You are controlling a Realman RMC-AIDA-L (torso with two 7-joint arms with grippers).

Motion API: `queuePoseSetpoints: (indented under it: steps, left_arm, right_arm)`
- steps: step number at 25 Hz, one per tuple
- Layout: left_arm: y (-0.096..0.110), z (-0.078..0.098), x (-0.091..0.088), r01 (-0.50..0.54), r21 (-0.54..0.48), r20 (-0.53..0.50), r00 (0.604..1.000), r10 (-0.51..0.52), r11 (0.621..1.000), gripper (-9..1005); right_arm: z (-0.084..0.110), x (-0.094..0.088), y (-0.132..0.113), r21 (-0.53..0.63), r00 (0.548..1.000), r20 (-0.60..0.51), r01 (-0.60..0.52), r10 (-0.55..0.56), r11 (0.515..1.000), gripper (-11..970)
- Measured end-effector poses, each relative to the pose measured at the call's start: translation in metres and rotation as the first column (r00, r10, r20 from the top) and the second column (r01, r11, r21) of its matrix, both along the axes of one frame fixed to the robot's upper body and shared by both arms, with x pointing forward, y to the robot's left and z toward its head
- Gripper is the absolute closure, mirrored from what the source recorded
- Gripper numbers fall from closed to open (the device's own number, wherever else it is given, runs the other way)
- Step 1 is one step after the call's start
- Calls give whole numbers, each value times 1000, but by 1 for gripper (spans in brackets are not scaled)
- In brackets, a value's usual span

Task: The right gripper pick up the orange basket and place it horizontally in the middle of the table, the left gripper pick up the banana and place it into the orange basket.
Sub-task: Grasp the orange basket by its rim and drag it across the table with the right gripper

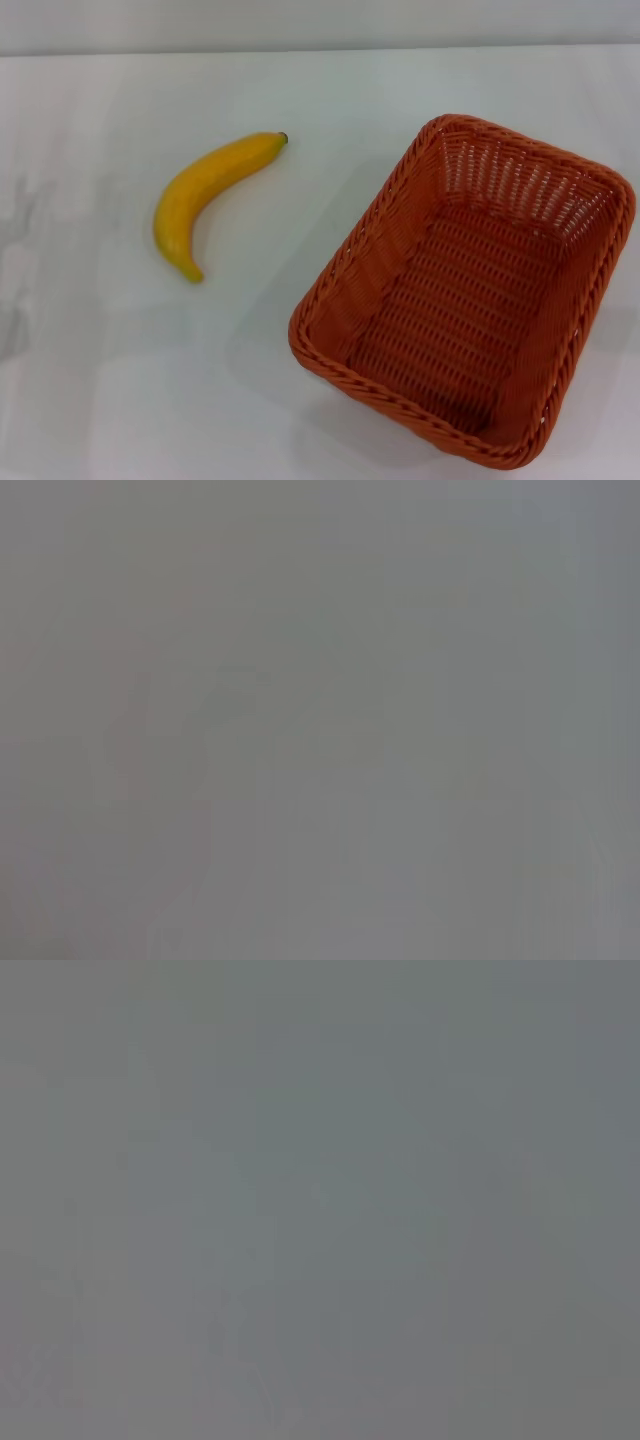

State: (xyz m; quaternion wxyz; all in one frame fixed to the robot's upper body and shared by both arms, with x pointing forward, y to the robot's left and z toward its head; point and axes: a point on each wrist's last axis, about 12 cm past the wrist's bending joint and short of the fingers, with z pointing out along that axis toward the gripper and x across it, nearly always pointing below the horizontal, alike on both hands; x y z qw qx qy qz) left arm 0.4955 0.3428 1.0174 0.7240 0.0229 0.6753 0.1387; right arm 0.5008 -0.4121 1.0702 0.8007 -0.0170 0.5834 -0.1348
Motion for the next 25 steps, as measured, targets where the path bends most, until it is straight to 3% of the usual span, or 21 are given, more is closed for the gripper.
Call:
queuePoseSetpoints:
  steps: [25]
  left_arm:
    - [-2,2,4,8,-3,7,1000,-8,1000,133]
  right_arm:
    - [0,2,1,2,1000,-4,-1,1,1000,256]
